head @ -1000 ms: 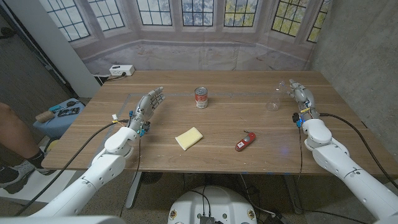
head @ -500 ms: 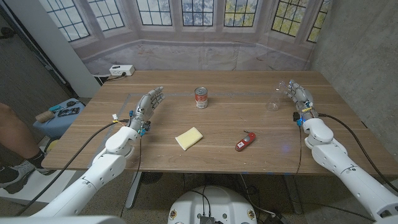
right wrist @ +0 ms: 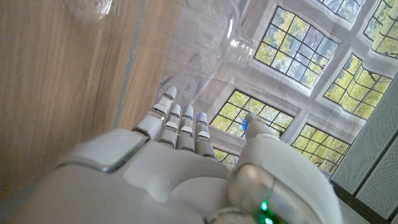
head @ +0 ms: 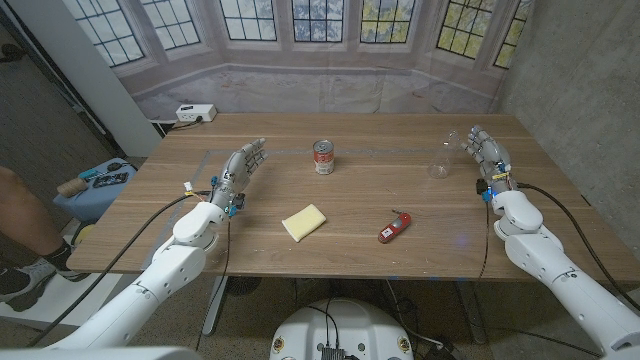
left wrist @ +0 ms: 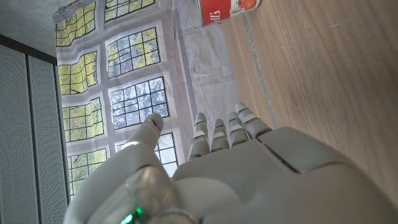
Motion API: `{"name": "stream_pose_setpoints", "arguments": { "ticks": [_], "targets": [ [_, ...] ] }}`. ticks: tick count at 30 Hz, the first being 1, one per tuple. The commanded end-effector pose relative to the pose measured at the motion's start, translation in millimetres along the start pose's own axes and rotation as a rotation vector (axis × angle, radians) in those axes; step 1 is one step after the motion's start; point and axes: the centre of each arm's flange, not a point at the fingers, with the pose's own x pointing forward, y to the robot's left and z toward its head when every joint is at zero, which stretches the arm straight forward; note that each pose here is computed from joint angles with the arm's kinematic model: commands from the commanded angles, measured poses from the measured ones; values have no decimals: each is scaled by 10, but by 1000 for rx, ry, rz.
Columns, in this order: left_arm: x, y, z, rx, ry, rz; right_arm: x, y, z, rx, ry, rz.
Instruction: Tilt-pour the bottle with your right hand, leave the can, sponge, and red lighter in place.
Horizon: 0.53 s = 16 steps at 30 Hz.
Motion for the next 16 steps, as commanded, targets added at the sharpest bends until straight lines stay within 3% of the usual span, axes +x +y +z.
{"name": "stream_pose_setpoints", "arguments": {
  "ticks": [1,16],
  "targets": [
    [-12,-30,-46,-15,1,-7,-175,42,242,-36,-31,-1],
    [-10,-44,-70,-18,9,-21,-415,17,234,-38,-16,-24]
  ]
}}
